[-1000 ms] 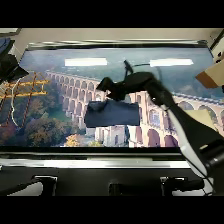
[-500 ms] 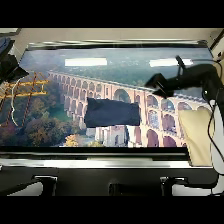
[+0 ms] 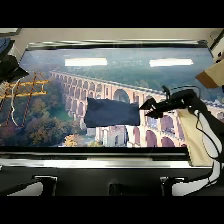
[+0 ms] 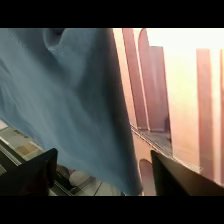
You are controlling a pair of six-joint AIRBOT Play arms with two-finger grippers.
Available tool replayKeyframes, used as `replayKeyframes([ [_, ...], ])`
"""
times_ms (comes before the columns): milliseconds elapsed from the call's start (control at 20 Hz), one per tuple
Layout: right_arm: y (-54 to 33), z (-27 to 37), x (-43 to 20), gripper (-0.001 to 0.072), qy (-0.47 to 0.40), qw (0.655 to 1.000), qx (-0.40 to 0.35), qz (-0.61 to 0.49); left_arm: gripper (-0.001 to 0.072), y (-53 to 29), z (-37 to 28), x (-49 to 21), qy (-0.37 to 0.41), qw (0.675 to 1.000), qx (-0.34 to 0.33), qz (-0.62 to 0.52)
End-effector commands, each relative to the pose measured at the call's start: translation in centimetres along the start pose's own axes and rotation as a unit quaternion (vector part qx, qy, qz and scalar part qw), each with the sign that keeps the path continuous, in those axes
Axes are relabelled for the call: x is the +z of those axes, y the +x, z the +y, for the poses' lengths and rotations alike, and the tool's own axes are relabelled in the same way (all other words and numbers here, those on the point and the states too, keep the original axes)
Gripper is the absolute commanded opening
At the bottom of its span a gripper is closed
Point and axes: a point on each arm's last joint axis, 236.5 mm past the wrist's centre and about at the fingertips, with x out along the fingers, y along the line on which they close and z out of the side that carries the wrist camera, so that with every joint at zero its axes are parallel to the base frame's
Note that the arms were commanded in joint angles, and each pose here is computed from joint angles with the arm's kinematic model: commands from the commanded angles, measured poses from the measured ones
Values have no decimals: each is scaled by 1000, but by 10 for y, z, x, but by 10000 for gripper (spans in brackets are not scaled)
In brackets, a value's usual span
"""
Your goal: Fold the clothes and pants, and hang the long-sleeved shirts on hangers.
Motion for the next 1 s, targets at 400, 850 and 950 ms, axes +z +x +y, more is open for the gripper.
replayKeyframes([
  [400, 49, 23, 19, 27, -3, 999, 25, -40, 15, 3, 2, 0, 13, 1000, 1, 2],
  [850, -82, 144, 129, 26, -70, 968, 19, -239, 15, 3, 2, 0, 18, 1000, 1, 2],
  [950, -116, 141, 150, 26, -45, 957, 20, -286, 15, 3, 2, 0, 18, 1000, 1, 3],
])
